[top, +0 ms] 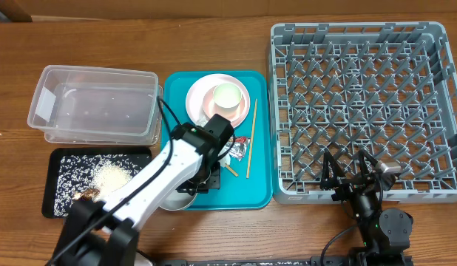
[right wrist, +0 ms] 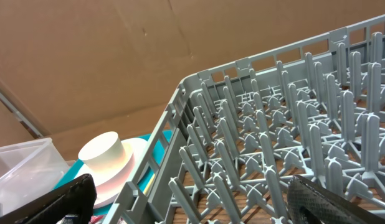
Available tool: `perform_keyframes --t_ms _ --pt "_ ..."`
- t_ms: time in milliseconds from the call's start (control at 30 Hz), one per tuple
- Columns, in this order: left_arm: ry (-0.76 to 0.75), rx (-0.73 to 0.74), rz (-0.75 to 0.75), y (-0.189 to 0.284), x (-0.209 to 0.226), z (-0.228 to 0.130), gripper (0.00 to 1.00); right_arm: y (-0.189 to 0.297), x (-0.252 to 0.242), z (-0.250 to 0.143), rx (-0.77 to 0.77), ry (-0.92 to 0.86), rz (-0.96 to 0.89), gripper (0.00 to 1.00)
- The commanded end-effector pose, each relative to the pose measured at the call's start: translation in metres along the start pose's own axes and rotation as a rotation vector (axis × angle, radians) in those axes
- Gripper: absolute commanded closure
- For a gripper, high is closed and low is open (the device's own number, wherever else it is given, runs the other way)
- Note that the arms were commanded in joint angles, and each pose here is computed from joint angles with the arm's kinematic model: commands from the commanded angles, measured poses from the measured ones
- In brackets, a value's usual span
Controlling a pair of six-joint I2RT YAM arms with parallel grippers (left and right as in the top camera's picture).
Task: Sort waste into correct bins and load items into the dishwasher
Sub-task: 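Return the emptied bowl to the teal tray with the left gripper, then grasp the crumpled white tissue with the left gripper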
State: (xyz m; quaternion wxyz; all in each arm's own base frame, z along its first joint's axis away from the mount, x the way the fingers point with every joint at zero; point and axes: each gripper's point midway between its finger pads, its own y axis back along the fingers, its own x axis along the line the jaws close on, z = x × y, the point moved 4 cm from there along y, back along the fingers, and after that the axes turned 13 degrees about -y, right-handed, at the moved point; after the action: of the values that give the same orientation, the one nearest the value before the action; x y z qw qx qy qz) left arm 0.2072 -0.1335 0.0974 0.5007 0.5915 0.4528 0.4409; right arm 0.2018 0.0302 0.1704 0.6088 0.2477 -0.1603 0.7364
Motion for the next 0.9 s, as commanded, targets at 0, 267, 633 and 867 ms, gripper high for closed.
perform_keyframes --t_ms 0,267,633,867 --pt "0.016 0.027 0.057 -0.014 0.003 0.003 0.92 0.0 0.001 0.002 -0.011 -0.002 0.005 0.0" --pt "0.011 -0.001 0.044 -0.009 0.0 0.011 0.52 0.0 0.001 0.002 -0.011 -0.002 0.005 0.0" --pt "0.084 -0.221 0.006 0.058 0.004 0.066 0.53 0.0 0.001 0.002 -0.011 -0.002 0.005 0.0" --pt "0.302 -0.315 -0.005 0.042 0.027 0.095 0.27 0.0 0.001 0.002 -0.011 -0.002 0.005 0.0"
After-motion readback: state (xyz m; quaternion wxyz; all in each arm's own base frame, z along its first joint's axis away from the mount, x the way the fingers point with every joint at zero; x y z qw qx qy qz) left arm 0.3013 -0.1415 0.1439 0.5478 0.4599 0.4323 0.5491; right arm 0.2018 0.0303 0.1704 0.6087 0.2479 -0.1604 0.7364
